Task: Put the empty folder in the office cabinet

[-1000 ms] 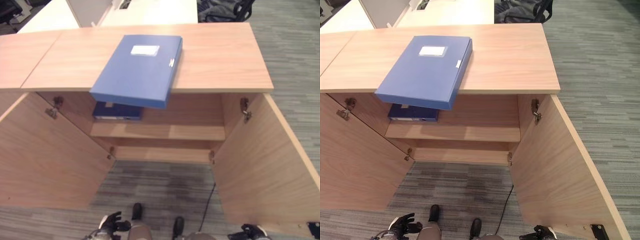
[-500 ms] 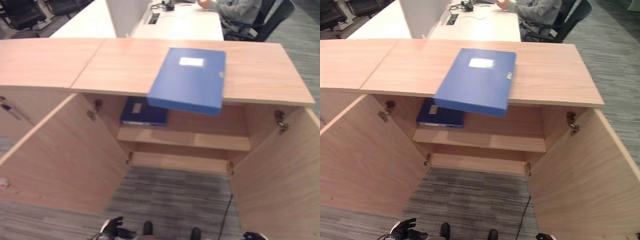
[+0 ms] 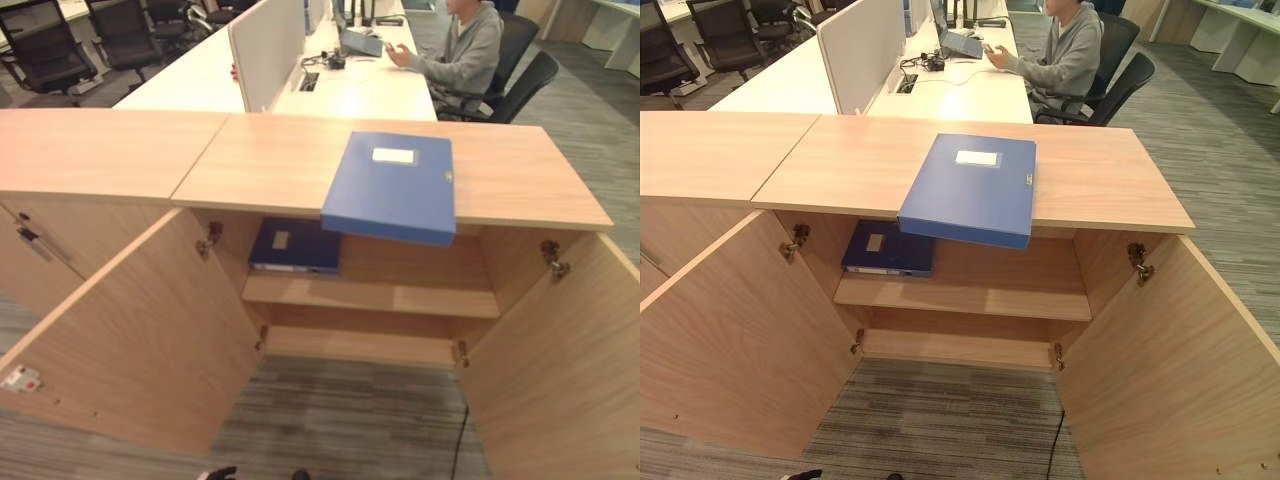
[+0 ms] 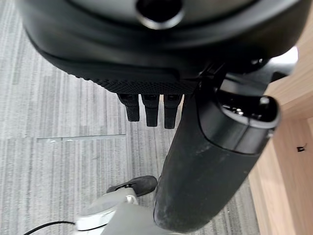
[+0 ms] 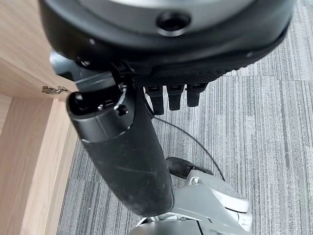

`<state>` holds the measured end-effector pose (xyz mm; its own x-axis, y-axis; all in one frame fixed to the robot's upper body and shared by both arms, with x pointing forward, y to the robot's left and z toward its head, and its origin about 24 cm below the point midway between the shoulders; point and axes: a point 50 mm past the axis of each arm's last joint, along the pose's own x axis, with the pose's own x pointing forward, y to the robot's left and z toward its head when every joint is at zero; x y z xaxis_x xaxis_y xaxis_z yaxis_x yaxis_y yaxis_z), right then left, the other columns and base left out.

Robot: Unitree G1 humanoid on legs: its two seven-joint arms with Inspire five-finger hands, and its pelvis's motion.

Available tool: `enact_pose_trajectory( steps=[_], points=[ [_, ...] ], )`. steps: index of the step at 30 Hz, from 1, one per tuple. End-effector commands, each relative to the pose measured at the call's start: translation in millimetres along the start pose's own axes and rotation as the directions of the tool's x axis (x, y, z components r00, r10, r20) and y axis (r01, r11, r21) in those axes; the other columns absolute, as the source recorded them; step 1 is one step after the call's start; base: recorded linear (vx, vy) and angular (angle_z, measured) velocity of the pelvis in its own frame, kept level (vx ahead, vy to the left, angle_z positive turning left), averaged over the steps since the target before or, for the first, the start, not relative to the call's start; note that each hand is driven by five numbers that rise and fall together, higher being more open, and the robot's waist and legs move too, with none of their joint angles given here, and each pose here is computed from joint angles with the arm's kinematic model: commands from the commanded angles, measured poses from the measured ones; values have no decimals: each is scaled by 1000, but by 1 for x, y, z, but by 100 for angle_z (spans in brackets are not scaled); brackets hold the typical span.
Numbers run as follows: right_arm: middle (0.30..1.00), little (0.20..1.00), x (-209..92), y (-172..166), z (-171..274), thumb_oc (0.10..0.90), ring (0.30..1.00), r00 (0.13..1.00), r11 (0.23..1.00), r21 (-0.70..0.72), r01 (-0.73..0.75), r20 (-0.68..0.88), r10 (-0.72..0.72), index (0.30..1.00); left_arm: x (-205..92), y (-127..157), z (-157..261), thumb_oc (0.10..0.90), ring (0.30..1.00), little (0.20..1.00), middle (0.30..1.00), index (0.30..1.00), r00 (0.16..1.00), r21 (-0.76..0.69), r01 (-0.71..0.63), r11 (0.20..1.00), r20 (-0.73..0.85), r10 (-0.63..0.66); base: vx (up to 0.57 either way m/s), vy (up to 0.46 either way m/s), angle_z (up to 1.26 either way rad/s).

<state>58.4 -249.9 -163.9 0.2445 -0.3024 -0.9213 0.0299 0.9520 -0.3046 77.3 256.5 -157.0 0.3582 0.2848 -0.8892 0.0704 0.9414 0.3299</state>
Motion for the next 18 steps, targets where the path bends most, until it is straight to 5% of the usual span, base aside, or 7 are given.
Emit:
enact_pose_trajectory(
  steps=[1, 5, 9, 10, 12, 13, 18],
  points=[
    [900, 900, 3, -12, 29, 800, 900, 997, 999, -22, 33, 70, -31, 900, 5, 21, 45, 800, 900, 900, 900, 900, 987, 23, -79, 997, 141, 75, 3, 35, -5],
    [900, 900, 3, -11, 32, 800, 900, 995, 999, -7, 39, 89, -38, 900, 1, 34, 89, 800, 900, 900, 900, 900, 933, 77, -182, 980, 328, 148, 7, 39, -3],
    [900, 900, 1, -6, 36, 800, 900, 988, 997, 42, 65, 141, -70, 900, -56, 69, 169, 800, 900, 900, 900, 900, 594, 74, -486, 871, 759, 267, 2, -55, -1],
    [900, 900, 1, -5, 35, 800, 900, 988, 997, 39, 63, 139, -68, 900, -56, 70, 167, 800, 900, 900, 900, 900, 596, 76, -487, 870, 757, 268, 15, -87, 4],
    [900, 900, 0, -4, 28, 800, 900, 989, 998, 25, 63, 130, -66, 900, -84, 82, 188, 800, 900, 900, 900, 900, 410, 26, -634, 773, 858, 308, 17, -83, 5],
    [900, 900, 0, -4, 28, 800, 900, 989, 998, 23, 62, 130, -65, 900, -84, 82, 187, 800, 900, 900, 900, 900, 411, 27, -636, 771, 858, 309, 24, -102, 4],
    [900, 900, 0, -7, 20, 800, 900, 990, 998, -1, 67, 123, -67, 900, -127, 109, 218, 800, 900, 900, 900, 900, 123, -71, -841, 536, 940, 318, 9, -83, -4]
  ],
)
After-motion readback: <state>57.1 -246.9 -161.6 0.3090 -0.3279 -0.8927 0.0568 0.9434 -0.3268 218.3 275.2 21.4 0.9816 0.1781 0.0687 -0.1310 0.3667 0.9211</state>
